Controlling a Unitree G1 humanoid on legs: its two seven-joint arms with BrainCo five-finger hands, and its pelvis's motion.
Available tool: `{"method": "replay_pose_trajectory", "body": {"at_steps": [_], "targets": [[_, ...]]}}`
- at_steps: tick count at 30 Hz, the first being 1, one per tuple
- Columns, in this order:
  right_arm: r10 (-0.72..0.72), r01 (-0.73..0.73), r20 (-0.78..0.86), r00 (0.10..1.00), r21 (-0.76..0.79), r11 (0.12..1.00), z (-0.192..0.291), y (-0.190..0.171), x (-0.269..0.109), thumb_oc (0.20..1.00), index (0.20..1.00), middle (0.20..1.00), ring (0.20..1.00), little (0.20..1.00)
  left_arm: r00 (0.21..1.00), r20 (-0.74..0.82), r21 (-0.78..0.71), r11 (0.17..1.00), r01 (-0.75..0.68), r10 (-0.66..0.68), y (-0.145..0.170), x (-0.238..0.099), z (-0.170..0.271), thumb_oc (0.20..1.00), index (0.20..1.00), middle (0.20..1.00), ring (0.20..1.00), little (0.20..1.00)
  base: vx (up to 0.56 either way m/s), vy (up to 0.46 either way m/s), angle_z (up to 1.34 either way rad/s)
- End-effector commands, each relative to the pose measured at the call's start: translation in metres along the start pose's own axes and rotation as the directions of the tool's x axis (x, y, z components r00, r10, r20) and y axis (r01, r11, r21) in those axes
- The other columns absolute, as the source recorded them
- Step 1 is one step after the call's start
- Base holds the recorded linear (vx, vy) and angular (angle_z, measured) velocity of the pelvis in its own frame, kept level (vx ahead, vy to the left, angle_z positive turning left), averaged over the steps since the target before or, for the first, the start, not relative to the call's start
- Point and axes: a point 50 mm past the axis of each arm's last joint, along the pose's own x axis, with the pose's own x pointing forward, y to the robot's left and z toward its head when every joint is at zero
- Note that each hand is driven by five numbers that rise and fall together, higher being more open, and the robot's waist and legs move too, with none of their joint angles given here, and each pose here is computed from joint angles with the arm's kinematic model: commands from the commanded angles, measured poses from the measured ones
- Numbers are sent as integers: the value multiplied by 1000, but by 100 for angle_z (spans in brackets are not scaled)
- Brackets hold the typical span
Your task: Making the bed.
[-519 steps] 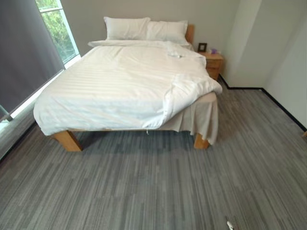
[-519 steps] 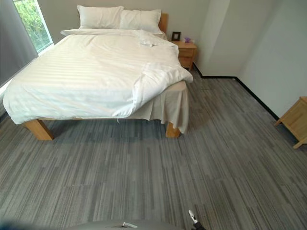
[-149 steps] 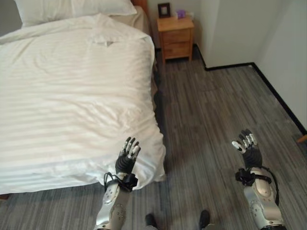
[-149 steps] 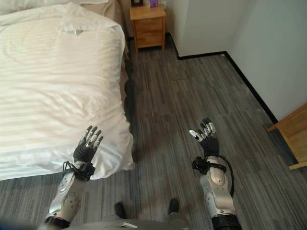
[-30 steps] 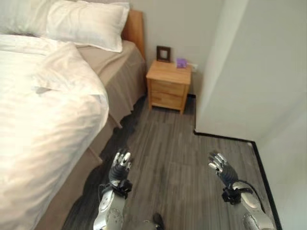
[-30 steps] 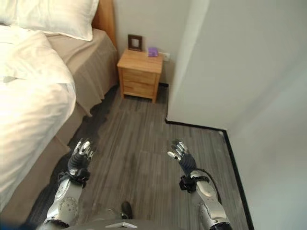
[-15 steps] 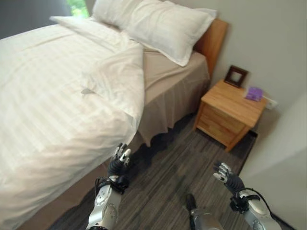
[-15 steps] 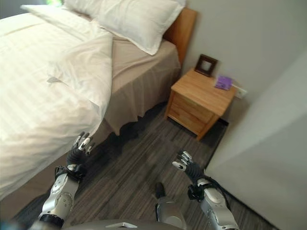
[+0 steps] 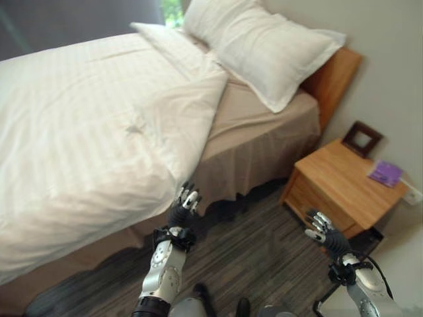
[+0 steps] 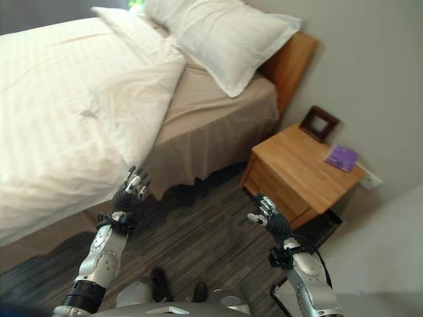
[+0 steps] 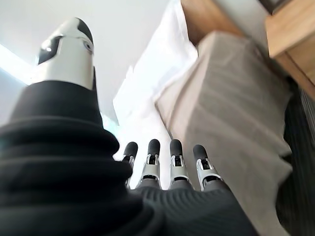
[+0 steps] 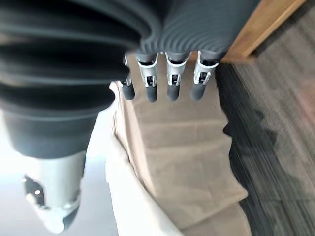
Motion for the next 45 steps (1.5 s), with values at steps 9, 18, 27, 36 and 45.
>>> {"method": "replay_pose_trajectory", "body": {"at_steps": [9,18,27,36,45], "targets": [[99,-97,143,985,-17,995,29,21,13,1000,1000,1000,1000,1000,989,148,55,998,-35,27,15,-5,38,1000,1000,1000,1000,1000,269,115,-16],[162,-161,111,980,-19,987,21,37,13,1000,1000,1000,1000,1000,988,153,179,984,8,-36,14,-6,53,1000,1000,1000,1000,1000,273,51,50],[172,-167,66,983,-70,983,16,26,6,1000,1000,1000,1000,1000,995,68,196,979,62,-77,12,-4,34,1000,1000,1000,1000,1000,201,-102,86],[-36,110,203,978,-365,925,73,-19,29,1000,1000,1000,1000,1000,999,-26,148,988,46,-43,25,-25,19,1000,1000,1000,1000,1000,65,-105,21],[-23,339,463,886,-612,715,251,10,137,1000,1000,1000,1000,1000,980,-149,59,988,141,-131,20,-41,4,1000,1000,1000,1000,1000,-61,-48,-18]]}}
